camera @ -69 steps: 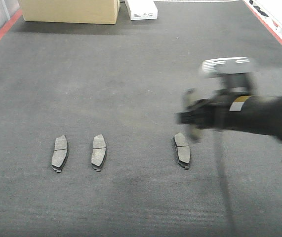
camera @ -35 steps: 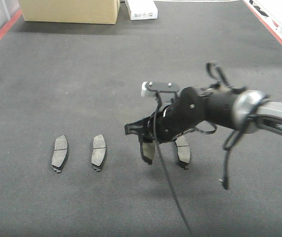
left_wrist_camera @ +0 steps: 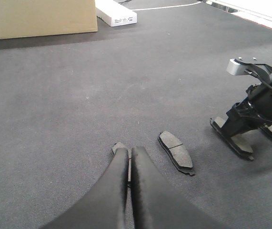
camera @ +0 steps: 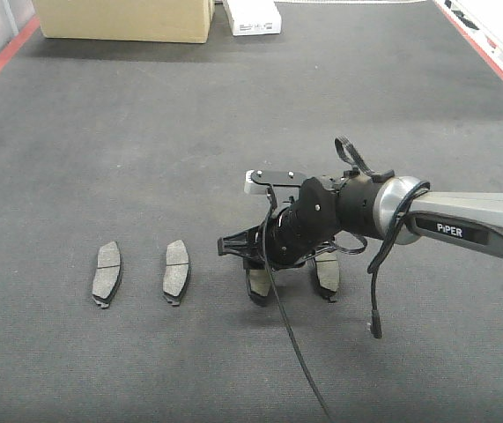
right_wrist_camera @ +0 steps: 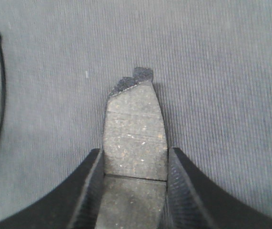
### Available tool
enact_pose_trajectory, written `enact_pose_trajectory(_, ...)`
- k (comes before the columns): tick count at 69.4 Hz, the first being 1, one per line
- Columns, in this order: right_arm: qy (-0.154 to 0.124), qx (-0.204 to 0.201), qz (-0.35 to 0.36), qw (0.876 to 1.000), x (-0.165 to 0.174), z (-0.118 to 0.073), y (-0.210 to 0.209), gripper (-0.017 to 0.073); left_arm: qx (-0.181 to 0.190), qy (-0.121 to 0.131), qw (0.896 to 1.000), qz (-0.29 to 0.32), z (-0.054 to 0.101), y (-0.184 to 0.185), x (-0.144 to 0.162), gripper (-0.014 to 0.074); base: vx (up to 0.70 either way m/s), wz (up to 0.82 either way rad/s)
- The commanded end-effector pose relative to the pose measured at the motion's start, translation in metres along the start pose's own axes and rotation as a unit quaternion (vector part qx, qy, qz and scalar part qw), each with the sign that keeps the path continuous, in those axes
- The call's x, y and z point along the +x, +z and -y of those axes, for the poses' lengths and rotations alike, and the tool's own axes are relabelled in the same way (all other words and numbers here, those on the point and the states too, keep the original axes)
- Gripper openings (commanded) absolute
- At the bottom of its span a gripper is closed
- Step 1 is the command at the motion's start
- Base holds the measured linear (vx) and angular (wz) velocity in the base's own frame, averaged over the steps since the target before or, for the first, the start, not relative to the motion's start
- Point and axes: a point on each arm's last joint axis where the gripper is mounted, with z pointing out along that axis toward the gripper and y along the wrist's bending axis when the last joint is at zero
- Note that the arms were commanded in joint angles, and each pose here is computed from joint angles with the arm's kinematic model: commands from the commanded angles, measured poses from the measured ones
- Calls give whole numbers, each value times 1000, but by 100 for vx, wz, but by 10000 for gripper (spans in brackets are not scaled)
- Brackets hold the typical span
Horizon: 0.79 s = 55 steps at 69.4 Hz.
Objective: Move and align brake pads A on conveyor
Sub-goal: 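Lower the right gripper's brake pad onto the belt and open, then raise the right gripper away from the placed pad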
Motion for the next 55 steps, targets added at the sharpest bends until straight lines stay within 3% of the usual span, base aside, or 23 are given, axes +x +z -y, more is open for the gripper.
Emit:
enact_pose_trajectory(1,-9,-21,78,997,-24,-9,-28,143,14,4,999,31,3,-2,-11,-6,0,0)
enact_pose_trajectory(24,-8,-22,83,996,-26,-10,-31,426,14,4,999,31,3,-2,-11,-6,0,0)
enact_pose_trajectory(33,-17,-28,113,993,-32,-13,-50,489,14,4,999,31,3,-2,-11,-6,0,0)
enact_pose_trajectory(47,-87,-11,180,980,-42,-19,-121,490,14,4,999,31,3,-2,-11,-6,0,0)
enact_pose_trajectory(55,-132,13,224,965,-44,-19,-168,490,14,4,999,31,3,-2,-11,-6,0,0)
